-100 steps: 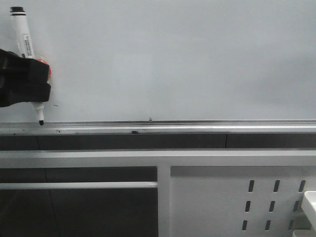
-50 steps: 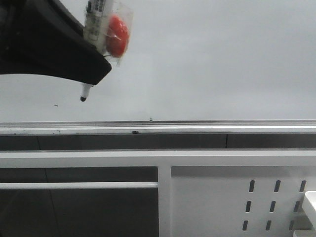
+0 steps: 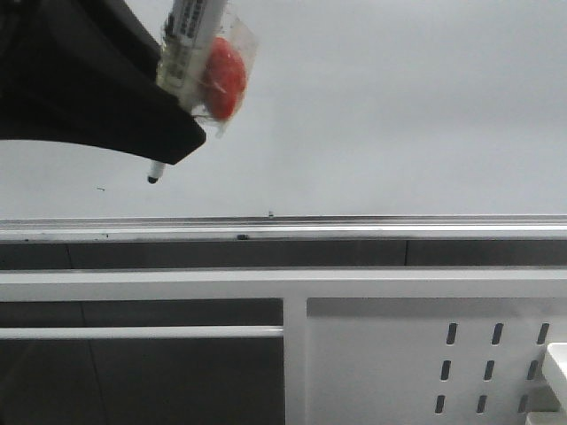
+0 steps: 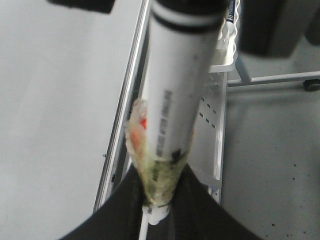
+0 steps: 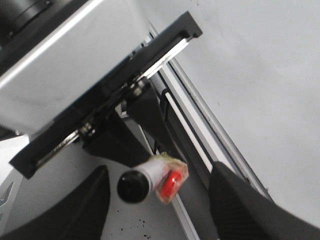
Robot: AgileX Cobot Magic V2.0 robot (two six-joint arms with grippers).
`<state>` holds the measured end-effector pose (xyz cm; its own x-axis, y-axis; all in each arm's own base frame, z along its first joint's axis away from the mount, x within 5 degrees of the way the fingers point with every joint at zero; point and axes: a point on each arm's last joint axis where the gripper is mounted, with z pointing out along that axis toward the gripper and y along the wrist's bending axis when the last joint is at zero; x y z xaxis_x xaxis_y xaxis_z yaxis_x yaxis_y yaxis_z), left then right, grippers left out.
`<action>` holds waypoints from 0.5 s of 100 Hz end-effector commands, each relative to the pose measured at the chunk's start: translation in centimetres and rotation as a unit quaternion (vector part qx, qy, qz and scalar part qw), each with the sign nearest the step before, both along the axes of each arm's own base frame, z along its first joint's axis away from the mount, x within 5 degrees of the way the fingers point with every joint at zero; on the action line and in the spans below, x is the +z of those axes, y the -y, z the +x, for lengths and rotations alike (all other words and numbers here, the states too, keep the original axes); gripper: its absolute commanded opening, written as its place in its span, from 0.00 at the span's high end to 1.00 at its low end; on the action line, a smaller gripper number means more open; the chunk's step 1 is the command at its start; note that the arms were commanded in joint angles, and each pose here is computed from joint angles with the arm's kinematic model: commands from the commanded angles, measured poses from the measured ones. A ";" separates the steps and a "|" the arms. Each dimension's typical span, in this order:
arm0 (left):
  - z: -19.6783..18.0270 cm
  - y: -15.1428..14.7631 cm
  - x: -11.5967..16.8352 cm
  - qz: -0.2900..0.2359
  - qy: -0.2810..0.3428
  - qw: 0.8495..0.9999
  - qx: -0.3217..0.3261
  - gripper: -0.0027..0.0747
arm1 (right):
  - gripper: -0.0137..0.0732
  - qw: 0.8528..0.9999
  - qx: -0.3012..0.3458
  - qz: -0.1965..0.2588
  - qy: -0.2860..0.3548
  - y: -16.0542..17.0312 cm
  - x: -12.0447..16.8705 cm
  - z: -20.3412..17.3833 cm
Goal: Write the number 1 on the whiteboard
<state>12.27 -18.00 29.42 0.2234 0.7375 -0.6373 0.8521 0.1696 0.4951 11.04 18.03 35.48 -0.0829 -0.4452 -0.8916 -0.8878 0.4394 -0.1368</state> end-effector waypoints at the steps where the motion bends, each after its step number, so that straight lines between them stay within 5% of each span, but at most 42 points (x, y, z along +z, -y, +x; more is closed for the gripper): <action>1: -0.1 0.3 2.1 -0.049 0.030 0.998 -0.006 0.99 | 0.39 0.998 -0.001 0.050 0.037 -0.6 1.9 0.4; 40: 0.0 0.3 2.1 -0.047 0.034 0.998 -0.007 0.99 | 0.39 0.999 -0.031 0.020 0.019 -1.7 0.0 2.8; 50: -0.1 0.3 2.0 -0.042 0.031 0.999 -0.007 0.99 | 0.47 0.999 -0.031 0.019 0.018 -1.9 -0.1 2.9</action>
<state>12.30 -17.92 29.35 0.2284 0.7476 -0.6237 0.8493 0.1602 0.5030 13.47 19.84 33.28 -0.1450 -0.4911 -0.8589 -0.8717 0.4742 -0.1240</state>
